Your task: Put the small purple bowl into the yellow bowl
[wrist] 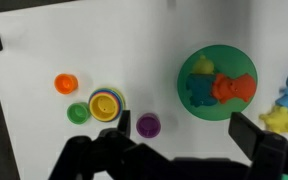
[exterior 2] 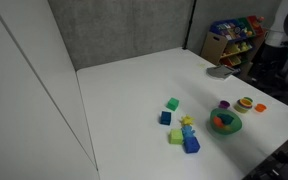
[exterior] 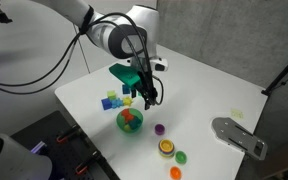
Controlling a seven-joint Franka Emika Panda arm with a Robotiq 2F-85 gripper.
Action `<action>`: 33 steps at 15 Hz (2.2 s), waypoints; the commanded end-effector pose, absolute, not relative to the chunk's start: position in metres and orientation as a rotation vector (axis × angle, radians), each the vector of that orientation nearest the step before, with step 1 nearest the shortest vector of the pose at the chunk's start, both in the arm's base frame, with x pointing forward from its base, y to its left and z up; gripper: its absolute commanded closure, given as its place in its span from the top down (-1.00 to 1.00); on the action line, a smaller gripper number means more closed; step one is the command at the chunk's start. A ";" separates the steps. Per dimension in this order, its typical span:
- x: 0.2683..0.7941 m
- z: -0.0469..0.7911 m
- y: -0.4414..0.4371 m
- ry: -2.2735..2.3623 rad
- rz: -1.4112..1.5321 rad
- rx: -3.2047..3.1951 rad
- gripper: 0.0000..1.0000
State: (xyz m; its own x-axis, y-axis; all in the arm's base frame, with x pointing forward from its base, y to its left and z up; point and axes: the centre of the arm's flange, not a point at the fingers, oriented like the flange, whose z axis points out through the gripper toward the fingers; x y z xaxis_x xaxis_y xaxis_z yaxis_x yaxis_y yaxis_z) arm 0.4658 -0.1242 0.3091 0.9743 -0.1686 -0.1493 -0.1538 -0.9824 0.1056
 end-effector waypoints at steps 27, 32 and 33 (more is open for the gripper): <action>0.583 0.077 -0.139 -0.509 -0.153 3.011 1.00; 0.578 0.055 -0.134 -0.511 -0.135 3.010 1.00; 0.577 0.052 -0.134 -0.515 -0.127 3.011 1.00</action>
State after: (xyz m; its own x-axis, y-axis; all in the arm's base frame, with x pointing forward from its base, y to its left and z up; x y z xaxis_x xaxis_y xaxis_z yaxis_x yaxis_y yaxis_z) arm 0.5721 -0.1349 0.0610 0.9447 -0.3154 -0.0901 -0.3064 -0.9465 0.1011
